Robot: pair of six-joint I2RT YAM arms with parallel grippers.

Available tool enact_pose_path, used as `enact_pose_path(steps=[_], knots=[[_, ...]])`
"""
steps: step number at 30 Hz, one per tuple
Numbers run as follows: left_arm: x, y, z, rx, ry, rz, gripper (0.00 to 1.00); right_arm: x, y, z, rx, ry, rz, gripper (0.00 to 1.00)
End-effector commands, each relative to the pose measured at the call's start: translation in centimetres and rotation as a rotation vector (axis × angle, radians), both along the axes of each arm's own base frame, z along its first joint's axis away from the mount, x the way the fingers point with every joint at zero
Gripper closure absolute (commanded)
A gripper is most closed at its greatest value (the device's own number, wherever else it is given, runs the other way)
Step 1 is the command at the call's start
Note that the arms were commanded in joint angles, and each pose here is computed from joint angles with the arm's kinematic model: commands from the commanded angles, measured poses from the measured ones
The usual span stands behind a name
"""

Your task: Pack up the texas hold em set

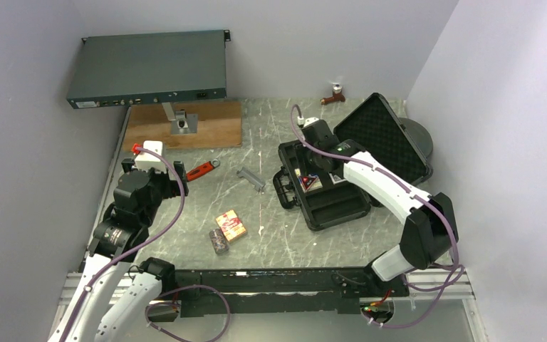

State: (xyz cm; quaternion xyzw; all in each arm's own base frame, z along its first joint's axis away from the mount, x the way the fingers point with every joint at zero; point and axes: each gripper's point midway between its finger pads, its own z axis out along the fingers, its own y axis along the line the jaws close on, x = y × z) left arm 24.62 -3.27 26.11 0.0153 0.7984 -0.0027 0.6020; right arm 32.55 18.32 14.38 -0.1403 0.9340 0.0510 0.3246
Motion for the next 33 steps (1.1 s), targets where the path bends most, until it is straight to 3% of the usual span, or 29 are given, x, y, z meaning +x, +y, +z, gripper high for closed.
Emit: enact_pose_path(steps=[1,6,14,18,24,33], knots=[[0.1,-0.1,0.9,-0.012,-0.03,0.002,0.04,-0.6,3.7,2.8,0.036,-0.054,0.086,0.47],[0.1,-0.5,-0.3,-0.074,0.02,0.019,0.03,-0.8,6.6,3.1,0.037,-0.077,0.15,0.4],[-4.1,-3.8,-7.2,-0.321,0.401,0.006,0.03,-0.5,6.5,3.6,0.032,-0.118,0.162,0.32],[-5.3,-5.5,-8.9,-0.423,0.453,-0.032,0.05,-0.4,5.5,3.0,-0.01,-0.137,0.154,0.27],[-6.6,-6.3,-11.2,-0.476,0.555,-0.001,0.07,-0.7,4.2,2.9,-0.034,-0.165,0.133,0.17],[-8.2,-8.4,-15.4,-0.491,0.76,0.028,0.11,-1.1,3.4,2.9,-0.032,-0.18,0.121,0.16]])
